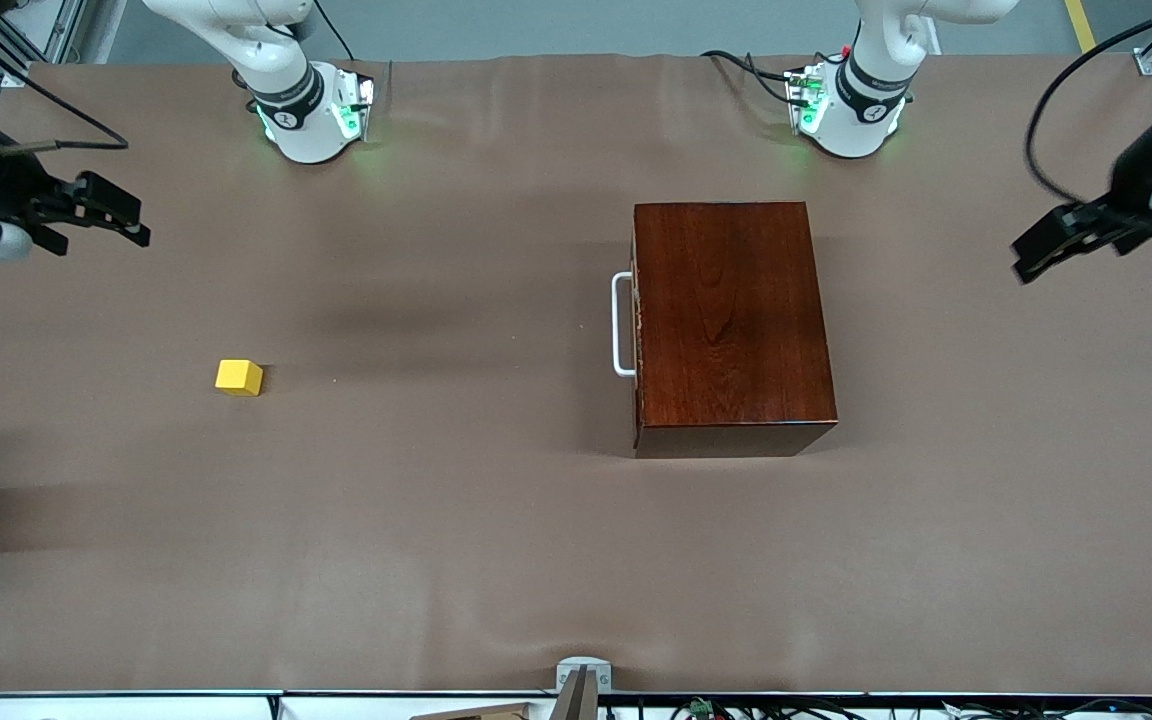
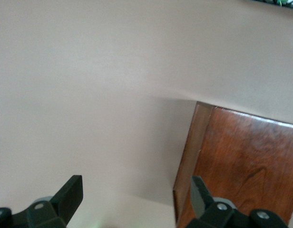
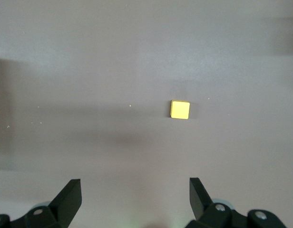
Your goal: Open drawer, take yellow block, close drawer
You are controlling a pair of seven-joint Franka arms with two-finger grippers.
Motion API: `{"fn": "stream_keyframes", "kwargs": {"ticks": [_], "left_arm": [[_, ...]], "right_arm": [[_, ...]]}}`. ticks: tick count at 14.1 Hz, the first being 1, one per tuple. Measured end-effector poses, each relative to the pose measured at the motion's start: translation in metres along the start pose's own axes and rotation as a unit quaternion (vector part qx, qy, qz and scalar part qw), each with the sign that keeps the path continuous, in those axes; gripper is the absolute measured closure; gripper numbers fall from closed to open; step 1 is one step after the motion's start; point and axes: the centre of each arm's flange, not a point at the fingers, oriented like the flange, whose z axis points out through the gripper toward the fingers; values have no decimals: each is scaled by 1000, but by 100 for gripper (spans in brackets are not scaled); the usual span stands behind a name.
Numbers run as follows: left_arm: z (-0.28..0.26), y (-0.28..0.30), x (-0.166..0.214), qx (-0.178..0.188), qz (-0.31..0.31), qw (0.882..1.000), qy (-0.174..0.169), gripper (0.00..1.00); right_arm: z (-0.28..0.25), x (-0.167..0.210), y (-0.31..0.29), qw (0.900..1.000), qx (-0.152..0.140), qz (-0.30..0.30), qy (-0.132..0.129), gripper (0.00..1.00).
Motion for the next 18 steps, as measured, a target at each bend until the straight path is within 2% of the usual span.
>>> {"fn": "stream_keyframes", "kwargs": {"ticks": [4, 7, 12, 18], "left_arm": [[-2, -36, -20, -4, 72, 997, -10, 0], [-1, -38, -41, -1, 101, 995, -17, 0], [3, -26, -69, 1, 116, 993, -24, 0], [5, -32, -68, -13, 111, 993, -24, 0]], "right_arm": [[-9, -2, 2, 1000, -1, 1, 10, 0], [-14, -2, 7, 1000, 0, 4, 15, 0], [-22, -2, 2, 1000, -5, -9, 23, 0], [-37, -2, 9, 999, -5, -3, 39, 0]]}}
